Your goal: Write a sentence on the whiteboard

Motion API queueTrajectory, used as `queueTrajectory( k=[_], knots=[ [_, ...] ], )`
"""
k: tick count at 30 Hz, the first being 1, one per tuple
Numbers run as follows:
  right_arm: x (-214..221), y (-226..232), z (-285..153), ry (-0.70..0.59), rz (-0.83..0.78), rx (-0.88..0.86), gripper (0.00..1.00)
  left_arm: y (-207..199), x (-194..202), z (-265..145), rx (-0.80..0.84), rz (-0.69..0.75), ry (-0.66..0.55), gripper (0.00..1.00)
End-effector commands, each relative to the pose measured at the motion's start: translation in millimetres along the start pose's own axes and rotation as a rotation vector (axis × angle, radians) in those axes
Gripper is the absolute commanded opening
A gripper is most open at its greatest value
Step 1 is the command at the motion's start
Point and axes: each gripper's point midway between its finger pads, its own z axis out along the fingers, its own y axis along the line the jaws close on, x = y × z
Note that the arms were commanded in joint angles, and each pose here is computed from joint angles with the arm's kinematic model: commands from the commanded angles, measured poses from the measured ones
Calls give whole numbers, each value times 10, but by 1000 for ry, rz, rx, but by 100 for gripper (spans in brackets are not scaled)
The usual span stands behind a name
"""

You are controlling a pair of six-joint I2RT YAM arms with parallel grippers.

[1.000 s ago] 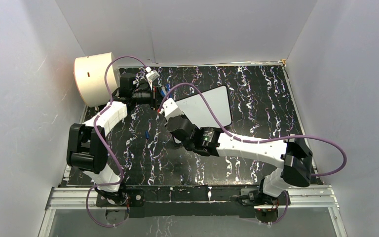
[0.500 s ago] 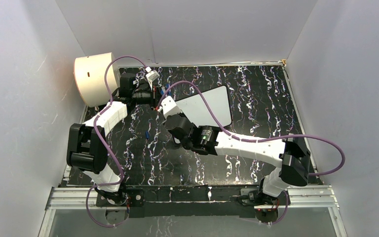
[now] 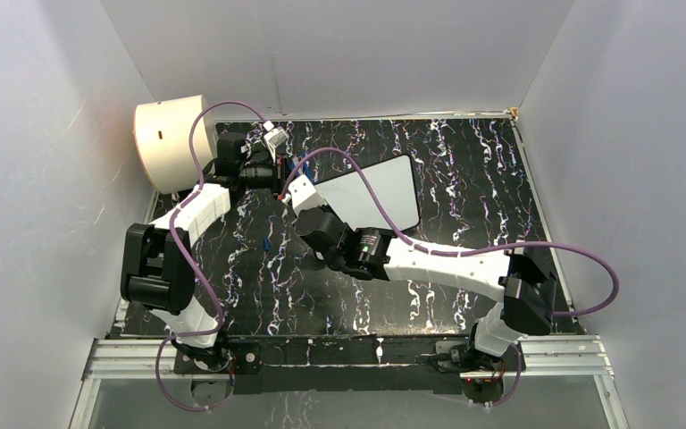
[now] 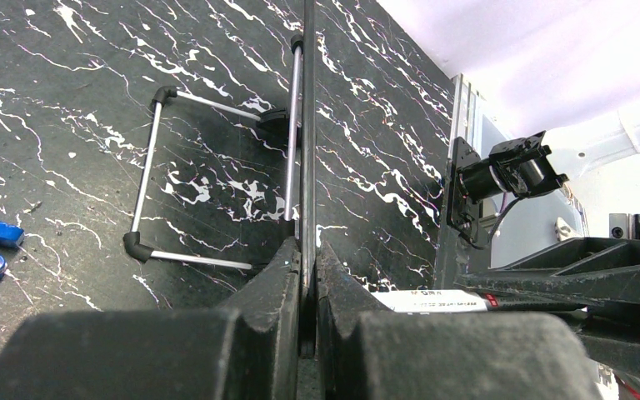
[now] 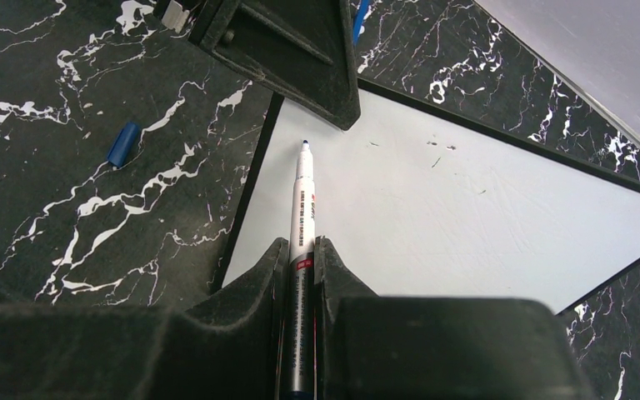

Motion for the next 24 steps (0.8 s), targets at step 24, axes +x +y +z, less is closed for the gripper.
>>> queueTrajectory(
  k=[24],
  knots=[
    [-399,-23,-8,-96,93,28,0,-179,-124,-52,15,62,-18,0]
  ],
)
